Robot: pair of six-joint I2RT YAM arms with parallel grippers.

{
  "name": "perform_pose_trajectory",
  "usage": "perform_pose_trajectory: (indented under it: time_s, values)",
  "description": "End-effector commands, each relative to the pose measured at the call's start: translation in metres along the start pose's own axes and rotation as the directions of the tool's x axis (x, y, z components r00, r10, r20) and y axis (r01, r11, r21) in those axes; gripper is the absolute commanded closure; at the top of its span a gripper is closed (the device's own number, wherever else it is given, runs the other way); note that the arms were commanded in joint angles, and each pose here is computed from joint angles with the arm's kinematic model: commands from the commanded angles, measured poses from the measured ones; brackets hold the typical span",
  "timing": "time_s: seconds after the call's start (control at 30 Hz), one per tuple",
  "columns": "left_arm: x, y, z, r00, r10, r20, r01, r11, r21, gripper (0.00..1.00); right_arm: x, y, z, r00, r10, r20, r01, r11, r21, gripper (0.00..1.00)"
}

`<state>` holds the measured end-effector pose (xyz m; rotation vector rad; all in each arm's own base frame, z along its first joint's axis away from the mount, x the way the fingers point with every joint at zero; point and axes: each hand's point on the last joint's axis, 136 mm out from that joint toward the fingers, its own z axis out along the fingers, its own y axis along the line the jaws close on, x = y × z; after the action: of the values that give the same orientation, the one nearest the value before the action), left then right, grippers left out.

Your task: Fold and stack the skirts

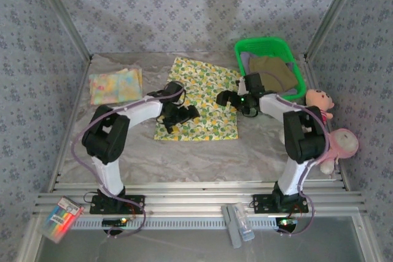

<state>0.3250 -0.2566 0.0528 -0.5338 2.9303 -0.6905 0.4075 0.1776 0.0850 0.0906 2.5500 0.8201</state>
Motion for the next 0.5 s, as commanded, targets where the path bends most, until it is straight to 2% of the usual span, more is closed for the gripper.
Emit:
perform_pose_trajectory:
  time_s: [0.0,0.17,0.23,0.37,0.47]
  values:
    - [-0.014,0.015,-0.033,0.991,-0.053,0.126,0.057,0.998,-0.028,0.00,0.004,-0.007,-0.014,0.998,0.034,0.051,-0.036,0.999,0.040,0.00]
    - [-0.026,0.036,-0.058,0.961,-0.120,0.250,0.133,0.991,-0.036,0.00,0.049,-0.024,-0.034,0.996,0.085,-0.026,-0.080,0.984,0.159,0.00]
    - [-0.030,0.047,-0.065,0.944,-0.158,0.290,0.176,0.984,-0.035,0.00,0.067,-0.030,-0.042,0.986,0.159,-0.058,-0.145,0.971,0.190,0.00]
    - [-0.036,0.068,-0.072,0.918,-0.224,0.329,0.253,0.966,-0.048,0.00,0.107,-0.031,-0.047,0.952,0.274,-0.137,-0.243,0.948,0.208,0.14]
    - [-0.037,0.082,-0.078,0.901,-0.247,0.356,0.290,0.955,-0.070,0.00,0.127,-0.034,-0.048,0.927,0.339,-0.163,-0.302,0.929,0.215,0.29]
